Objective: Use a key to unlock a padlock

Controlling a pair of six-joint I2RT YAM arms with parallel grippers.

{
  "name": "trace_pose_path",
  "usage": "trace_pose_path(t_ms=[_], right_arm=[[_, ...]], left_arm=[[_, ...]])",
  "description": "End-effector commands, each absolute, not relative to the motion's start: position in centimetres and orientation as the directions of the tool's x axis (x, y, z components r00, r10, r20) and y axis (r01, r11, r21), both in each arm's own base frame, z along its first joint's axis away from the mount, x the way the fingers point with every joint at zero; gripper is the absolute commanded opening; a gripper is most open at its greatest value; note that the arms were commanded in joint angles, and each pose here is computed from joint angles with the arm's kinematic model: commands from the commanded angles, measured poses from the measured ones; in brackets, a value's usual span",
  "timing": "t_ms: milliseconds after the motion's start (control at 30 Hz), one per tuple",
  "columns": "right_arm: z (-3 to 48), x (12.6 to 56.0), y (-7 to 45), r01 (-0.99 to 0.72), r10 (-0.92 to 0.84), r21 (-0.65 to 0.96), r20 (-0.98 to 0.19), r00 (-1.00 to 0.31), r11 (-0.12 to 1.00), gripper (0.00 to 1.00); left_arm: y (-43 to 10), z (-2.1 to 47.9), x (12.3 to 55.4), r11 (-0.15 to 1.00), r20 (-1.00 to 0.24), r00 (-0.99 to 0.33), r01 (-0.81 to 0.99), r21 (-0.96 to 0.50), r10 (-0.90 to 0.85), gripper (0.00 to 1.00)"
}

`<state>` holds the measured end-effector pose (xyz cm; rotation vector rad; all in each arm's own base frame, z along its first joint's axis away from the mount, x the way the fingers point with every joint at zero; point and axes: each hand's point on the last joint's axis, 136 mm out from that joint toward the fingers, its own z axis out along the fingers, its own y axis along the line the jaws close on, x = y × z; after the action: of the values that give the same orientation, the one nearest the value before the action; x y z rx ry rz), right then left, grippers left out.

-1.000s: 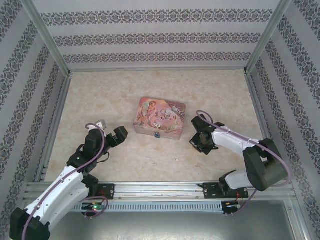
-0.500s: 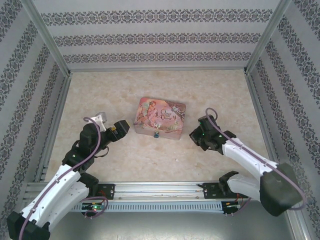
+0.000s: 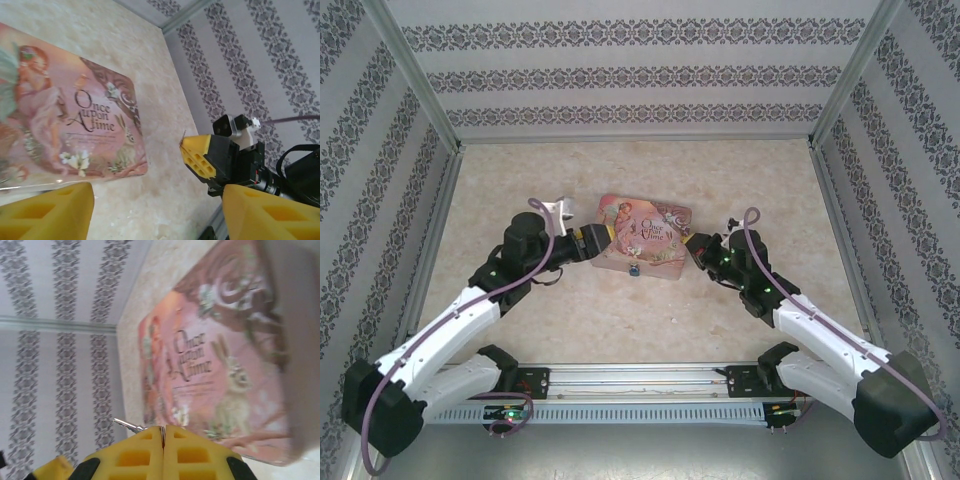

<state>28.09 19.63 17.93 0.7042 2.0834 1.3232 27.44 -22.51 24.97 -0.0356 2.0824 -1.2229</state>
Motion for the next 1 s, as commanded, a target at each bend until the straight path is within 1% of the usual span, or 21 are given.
trace_pose_path(t_ms=[0, 267, 533, 867, 967], right_arm=[[21.3, 28.1, 21.8, -0.011, 0.655, 0.953, -0.217, -0.724, 0.304, 0.0], [22.2, 27.2, 24.6, -0.075, 0.603, 0.955, -0.24, -0.761, 0.286, 0.0], [22.9, 26.6, 25.5, -0.108, 0.583, 0.955, -0.256, -0.771, 0.275, 0.0], [23.3, 26.6, 26.7, -0.114, 0.557, 0.958, -0.247, -0.793, 0.263, 0.0], [23.4, 26.6, 27.2, -0.116, 0.548, 0.958, -0.246, -0.799, 0.262, 0.0]], left_arm=[[-24.9, 27.4, 27.6, 0.499, -0.61, -0.725, 0.418, -0.759, -0.32, 0.66], [-28.1, 27.1, 28.8, 0.495, -0.626, -0.74, 0.46, -0.737, -0.246, 0.58], [-30.3, 26.3, 29.5, 0.475, -0.615, -0.761, 0.471, -0.743, -0.207, 0.53], [-31.8, 25.3, 29.8, 0.467, -0.598, -0.779, 0.465, -0.752, -0.187, 0.48], [-32.0, 25.1, 29.9, 0.466, -0.593, -0.783, 0.461, -0.756, -0.189, 0.43]])
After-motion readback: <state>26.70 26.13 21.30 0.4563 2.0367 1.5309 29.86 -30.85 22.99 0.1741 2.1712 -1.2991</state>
